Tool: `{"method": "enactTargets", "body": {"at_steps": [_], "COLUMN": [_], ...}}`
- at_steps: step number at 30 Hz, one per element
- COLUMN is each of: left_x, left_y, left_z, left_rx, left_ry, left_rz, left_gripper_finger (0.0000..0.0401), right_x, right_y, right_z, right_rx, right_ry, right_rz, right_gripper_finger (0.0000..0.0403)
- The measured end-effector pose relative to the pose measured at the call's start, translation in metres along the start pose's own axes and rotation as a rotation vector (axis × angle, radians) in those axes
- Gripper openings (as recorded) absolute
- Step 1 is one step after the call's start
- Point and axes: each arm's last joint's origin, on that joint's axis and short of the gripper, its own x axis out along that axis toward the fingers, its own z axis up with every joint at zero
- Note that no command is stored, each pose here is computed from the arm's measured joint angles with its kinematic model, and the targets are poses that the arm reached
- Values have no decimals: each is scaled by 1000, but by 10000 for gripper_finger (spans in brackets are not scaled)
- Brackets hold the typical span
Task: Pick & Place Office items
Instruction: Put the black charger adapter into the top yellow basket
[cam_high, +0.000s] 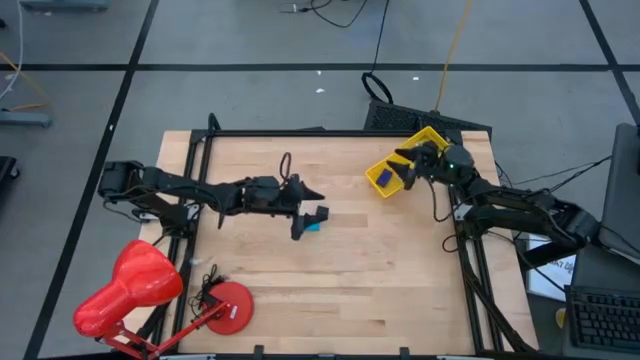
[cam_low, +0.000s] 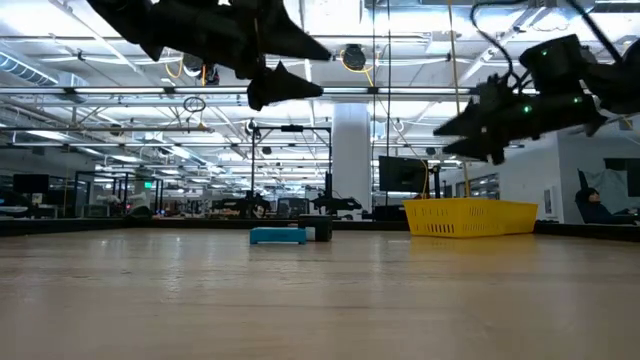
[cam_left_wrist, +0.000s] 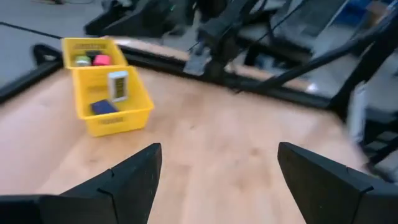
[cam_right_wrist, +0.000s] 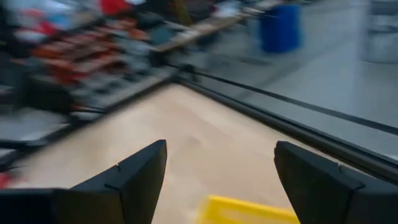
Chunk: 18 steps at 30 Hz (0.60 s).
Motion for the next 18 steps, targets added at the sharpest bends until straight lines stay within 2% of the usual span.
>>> {"method": "enactTargets", "body": {"at_steps": [3,6,15,18], "left_x": [3,10,38,44], "left_y": [-2,0,19,25], "left_z": [-12,-24,-66,-79], "left_rx": [75,97,62,110], "left_ry": [74,134,269,310], "left_rz": [68,117,195,207], "left_gripper_finger": [324,324,324,324], "right_x": [1,3,5,5], "right_y": [9,21,51,56], "right_z": [4,6,0,-1], "right_rx": [-5,-49,-177,-205], "right_ry": [-32,-55,-60,-60], "right_rz": [134,216,385,410], "right_gripper_finger": [278,277,275,275]}}
